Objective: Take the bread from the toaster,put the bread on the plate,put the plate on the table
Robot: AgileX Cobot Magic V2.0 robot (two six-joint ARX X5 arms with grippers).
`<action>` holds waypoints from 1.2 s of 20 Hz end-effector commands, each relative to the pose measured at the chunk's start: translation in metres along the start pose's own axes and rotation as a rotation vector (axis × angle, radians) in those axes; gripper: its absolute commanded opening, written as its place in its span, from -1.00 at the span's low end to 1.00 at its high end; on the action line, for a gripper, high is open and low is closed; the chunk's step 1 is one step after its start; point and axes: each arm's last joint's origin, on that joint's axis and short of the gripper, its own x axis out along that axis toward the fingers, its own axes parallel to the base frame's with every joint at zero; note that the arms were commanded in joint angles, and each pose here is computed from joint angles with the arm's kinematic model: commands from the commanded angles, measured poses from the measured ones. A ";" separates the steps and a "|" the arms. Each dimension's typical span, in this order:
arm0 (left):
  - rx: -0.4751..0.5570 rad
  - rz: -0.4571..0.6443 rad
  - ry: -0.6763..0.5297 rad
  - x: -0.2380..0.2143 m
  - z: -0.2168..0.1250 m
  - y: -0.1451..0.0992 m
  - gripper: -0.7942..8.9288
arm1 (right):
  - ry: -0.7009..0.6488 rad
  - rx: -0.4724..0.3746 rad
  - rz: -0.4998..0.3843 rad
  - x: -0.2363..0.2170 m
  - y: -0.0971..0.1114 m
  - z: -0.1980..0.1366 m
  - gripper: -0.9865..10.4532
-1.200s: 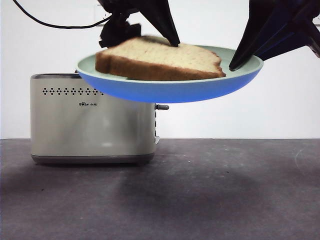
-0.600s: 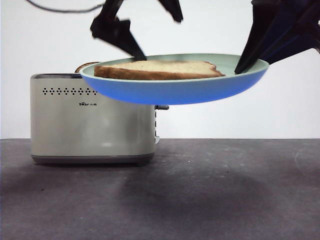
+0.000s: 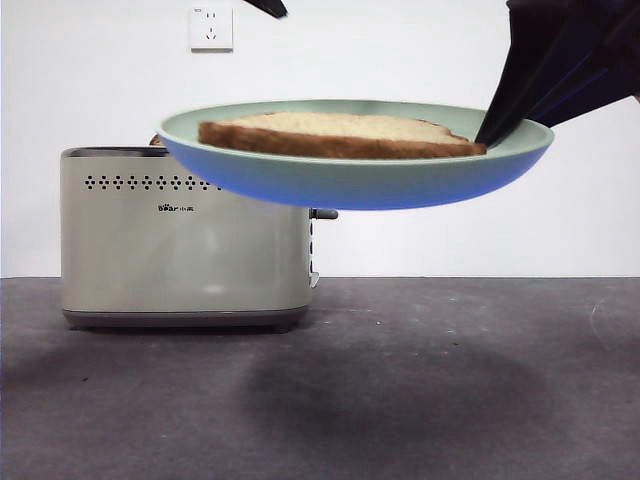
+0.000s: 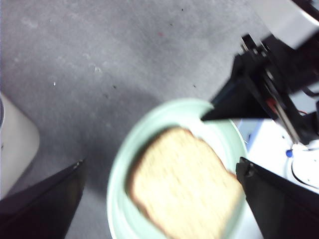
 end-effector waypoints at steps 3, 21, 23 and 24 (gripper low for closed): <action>0.025 0.020 -0.064 -0.043 -0.014 -0.012 -0.38 | -0.097 0.048 -0.078 -0.009 -0.019 0.009 -0.85; 0.094 0.390 -0.264 -0.136 -0.059 -0.045 -0.85 | -0.056 0.397 -0.235 0.073 -0.152 0.027 -0.85; 0.094 0.388 -0.264 -0.136 -0.059 -0.045 -0.85 | -0.027 0.410 -0.237 0.085 -0.160 0.023 -0.85; 0.094 0.388 -0.264 -0.136 -0.059 -0.045 -0.85 | -0.018 0.414 -0.239 0.089 -0.163 0.022 -0.85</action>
